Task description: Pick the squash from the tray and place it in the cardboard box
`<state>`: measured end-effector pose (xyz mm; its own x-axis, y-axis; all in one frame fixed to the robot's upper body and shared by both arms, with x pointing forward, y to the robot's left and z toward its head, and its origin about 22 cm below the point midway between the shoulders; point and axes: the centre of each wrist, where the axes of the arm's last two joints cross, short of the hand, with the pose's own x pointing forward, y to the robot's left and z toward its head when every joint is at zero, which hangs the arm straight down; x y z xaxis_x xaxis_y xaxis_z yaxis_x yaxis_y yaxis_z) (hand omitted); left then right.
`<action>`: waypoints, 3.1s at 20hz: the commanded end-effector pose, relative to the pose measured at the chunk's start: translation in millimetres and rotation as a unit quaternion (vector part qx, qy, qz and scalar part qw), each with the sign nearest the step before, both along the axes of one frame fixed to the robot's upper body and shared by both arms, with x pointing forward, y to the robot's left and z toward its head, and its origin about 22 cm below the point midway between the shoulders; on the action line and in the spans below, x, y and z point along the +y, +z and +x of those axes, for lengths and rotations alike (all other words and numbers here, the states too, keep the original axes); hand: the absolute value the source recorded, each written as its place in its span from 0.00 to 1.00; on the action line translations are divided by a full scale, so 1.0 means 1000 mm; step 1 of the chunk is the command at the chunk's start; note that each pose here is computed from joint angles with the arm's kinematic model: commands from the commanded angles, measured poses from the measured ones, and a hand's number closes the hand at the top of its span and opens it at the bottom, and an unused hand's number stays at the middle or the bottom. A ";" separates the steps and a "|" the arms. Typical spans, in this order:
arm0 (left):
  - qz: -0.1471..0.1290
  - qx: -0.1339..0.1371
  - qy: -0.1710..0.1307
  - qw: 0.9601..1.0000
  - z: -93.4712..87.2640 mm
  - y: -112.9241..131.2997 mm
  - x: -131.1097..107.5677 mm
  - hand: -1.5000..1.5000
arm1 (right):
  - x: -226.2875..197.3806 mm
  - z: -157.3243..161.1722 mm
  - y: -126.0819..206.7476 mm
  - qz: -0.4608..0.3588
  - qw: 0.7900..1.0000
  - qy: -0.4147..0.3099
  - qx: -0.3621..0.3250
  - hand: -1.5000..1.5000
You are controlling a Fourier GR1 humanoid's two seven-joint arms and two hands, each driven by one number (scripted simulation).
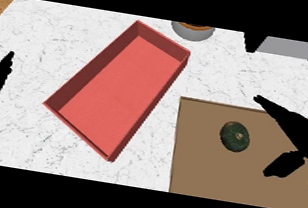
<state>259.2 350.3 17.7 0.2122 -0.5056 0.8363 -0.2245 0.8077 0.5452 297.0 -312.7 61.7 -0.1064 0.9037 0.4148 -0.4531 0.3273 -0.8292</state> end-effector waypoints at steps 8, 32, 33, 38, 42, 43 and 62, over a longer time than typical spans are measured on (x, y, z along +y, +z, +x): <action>-0.005 0.002 -0.003 1.000 0.016 -0.003 -0.012 0.50 | 0.028 0.012 -0.018 -0.023 1.000 0.001 0.021 0.00; 0.003 -0.006 -0.007 1.000 0.005 -0.013 0.000 0.50 | 0.087 0.006 -0.036 -0.051 0.996 0.031 0.061 0.00; 0.000 0.003 0.008 1.000 -0.001 -0.010 -0.006 0.50 | 0.067 -0.018 -0.031 -0.036 0.997 0.018 0.065 0.00; -0.002 0.004 0.001 1.000 0.004 -0.007 0.002 0.50 | 0.101 0.009 -0.059 -0.042 0.998 0.005 0.041 1.00; -0.005 0.005 0.001 1.000 0.007 -0.005 0.016 0.50 | 0.072 0.008 -0.063 -0.067 0.996 0.011 -0.057 1.00; -0.009 -0.001 -0.006 1.000 0.011 -0.011 0.014 0.50 | 0.096 0.022 -0.052 -0.072 0.996 0.004 -0.061 1.00; -0.003 0.004 0.007 1.000 0.004 -0.021 0.000 0.50 | 0.075 0.068 0.019 -0.047 0.963 0.080 -0.253 1.00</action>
